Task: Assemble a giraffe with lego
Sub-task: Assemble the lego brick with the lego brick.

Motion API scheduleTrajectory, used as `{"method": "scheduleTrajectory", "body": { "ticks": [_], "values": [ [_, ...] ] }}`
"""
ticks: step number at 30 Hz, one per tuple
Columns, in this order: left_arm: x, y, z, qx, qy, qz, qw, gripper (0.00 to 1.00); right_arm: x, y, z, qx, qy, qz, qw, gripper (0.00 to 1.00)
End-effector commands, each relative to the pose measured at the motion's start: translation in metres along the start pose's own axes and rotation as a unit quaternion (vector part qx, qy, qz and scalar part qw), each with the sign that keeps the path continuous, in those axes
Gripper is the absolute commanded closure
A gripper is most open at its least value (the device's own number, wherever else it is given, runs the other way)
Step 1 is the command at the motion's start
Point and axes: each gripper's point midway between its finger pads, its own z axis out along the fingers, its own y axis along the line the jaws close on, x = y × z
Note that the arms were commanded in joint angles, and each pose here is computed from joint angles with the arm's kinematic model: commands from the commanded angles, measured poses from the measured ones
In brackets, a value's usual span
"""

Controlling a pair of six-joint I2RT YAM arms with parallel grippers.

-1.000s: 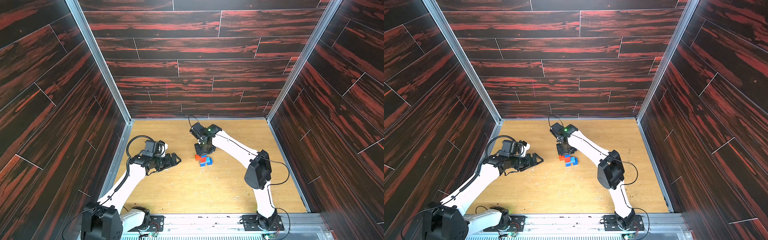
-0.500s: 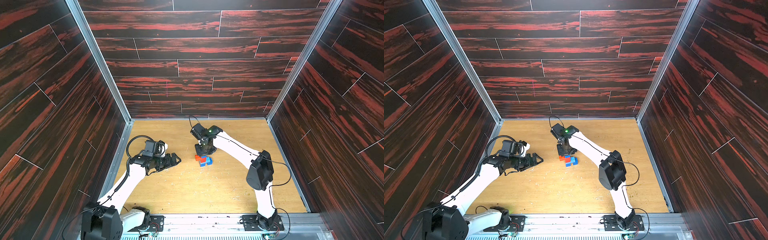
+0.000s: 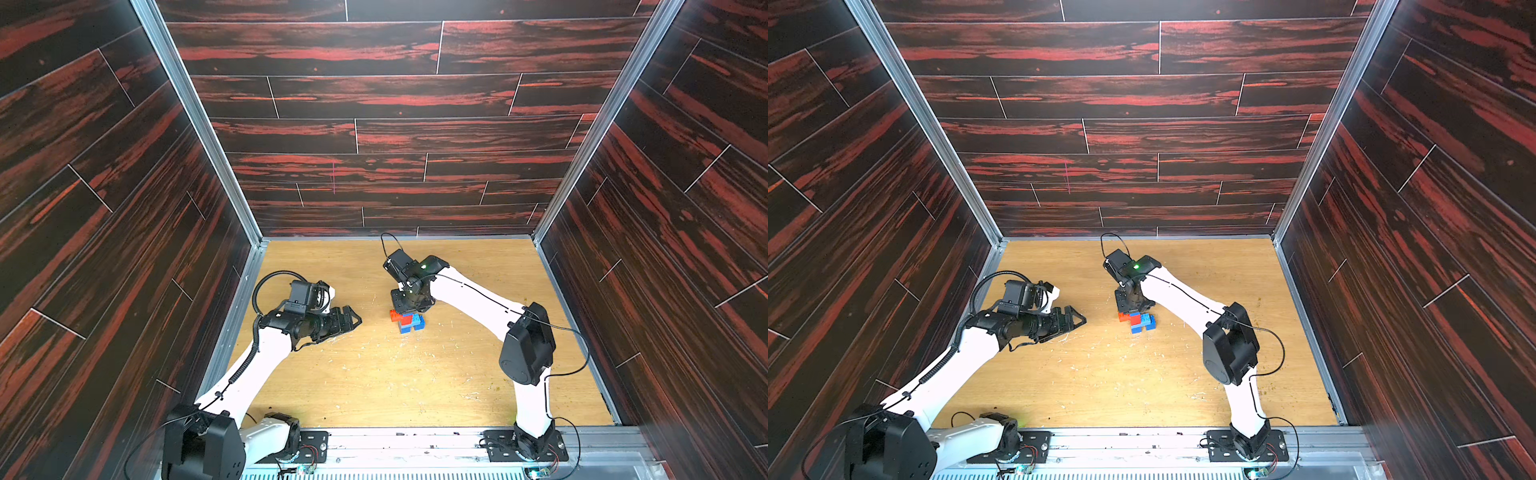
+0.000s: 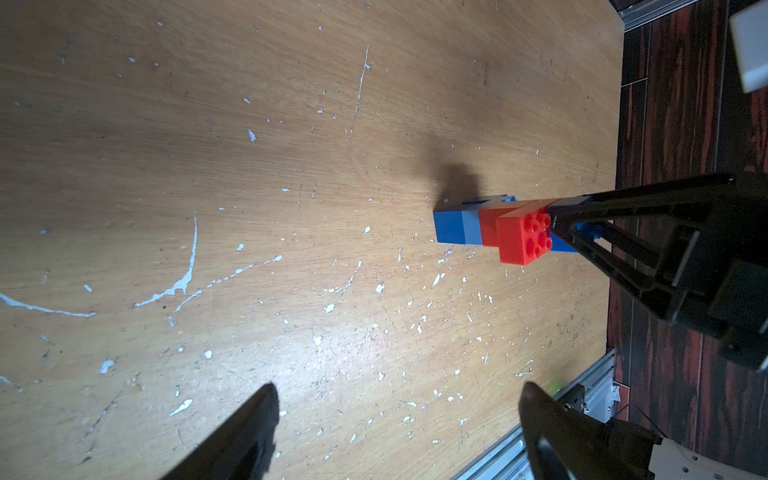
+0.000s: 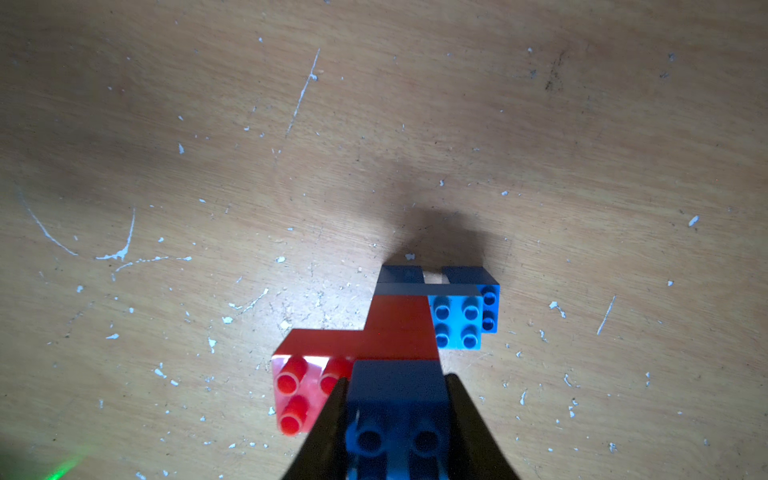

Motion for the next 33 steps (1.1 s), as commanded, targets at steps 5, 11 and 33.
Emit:
{"method": "scheduleTrajectory", "body": {
  "ticks": [5,11,33],
  "values": [
    [0.003,0.001,-0.001,-0.007,0.007,0.005,1.0,0.09,0.035,-0.02,0.023,0.049,0.08,-0.015,0.995,0.61],
    [0.003,0.001,0.0,-0.006,0.008,0.005,1.0,0.09,0.022,-0.017,0.013,0.045,0.058,-0.02,0.997,0.44],
    [0.003,0.002,-0.001,-0.01,0.007,0.006,1.0,0.09,-0.006,-0.009,-0.025,-0.013,-0.017,-0.029,0.999,0.29]
  ]
}}
